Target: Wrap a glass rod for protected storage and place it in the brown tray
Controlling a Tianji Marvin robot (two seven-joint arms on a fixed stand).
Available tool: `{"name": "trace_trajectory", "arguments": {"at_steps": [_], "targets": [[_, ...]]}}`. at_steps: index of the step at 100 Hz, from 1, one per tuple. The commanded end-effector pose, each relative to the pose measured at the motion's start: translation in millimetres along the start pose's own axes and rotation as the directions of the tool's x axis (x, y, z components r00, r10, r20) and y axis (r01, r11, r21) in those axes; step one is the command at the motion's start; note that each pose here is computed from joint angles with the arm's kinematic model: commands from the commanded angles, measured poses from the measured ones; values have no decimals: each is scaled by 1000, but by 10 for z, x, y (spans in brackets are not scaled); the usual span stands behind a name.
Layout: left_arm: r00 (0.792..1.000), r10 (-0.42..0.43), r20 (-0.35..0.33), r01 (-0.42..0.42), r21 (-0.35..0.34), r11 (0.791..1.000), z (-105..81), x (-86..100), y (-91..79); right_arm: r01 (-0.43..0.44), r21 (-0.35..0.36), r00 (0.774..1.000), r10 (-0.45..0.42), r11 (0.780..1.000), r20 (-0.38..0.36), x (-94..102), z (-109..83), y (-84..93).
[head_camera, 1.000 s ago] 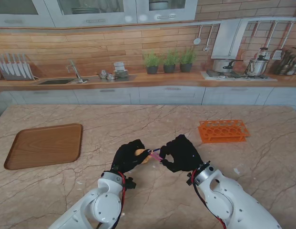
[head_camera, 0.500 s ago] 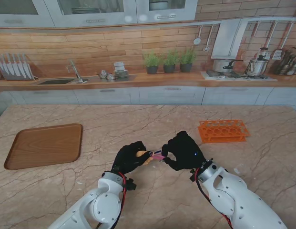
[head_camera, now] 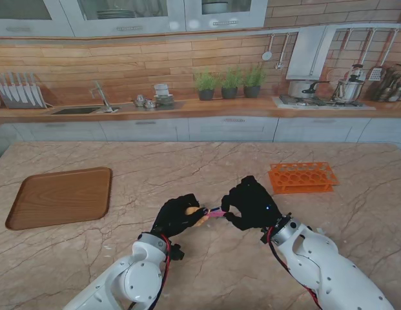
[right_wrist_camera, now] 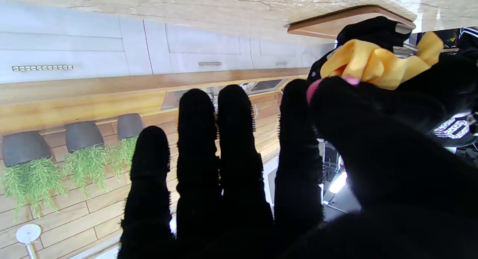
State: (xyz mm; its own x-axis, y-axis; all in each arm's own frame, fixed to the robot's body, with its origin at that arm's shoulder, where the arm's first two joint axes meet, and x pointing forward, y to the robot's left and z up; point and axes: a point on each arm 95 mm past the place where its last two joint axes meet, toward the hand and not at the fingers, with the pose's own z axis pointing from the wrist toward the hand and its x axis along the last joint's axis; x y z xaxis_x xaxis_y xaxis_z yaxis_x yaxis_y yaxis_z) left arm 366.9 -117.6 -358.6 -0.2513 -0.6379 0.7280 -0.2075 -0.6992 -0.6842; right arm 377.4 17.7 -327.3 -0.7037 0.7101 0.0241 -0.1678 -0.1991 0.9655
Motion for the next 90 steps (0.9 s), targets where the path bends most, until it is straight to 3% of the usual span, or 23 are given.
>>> {"name": "trace_trajectory", "arguments": {"at_steps": [1,90], "targets": [[1000,-5,8,5,-6,1000,-26,-7,17,2,-3,1000,-2,1000,-9,-2,-2,12],[1000,-24,-8,23,-64,998,-31,1,27,-25,4,999,25,1000,-35,-62,105,-7]]}}
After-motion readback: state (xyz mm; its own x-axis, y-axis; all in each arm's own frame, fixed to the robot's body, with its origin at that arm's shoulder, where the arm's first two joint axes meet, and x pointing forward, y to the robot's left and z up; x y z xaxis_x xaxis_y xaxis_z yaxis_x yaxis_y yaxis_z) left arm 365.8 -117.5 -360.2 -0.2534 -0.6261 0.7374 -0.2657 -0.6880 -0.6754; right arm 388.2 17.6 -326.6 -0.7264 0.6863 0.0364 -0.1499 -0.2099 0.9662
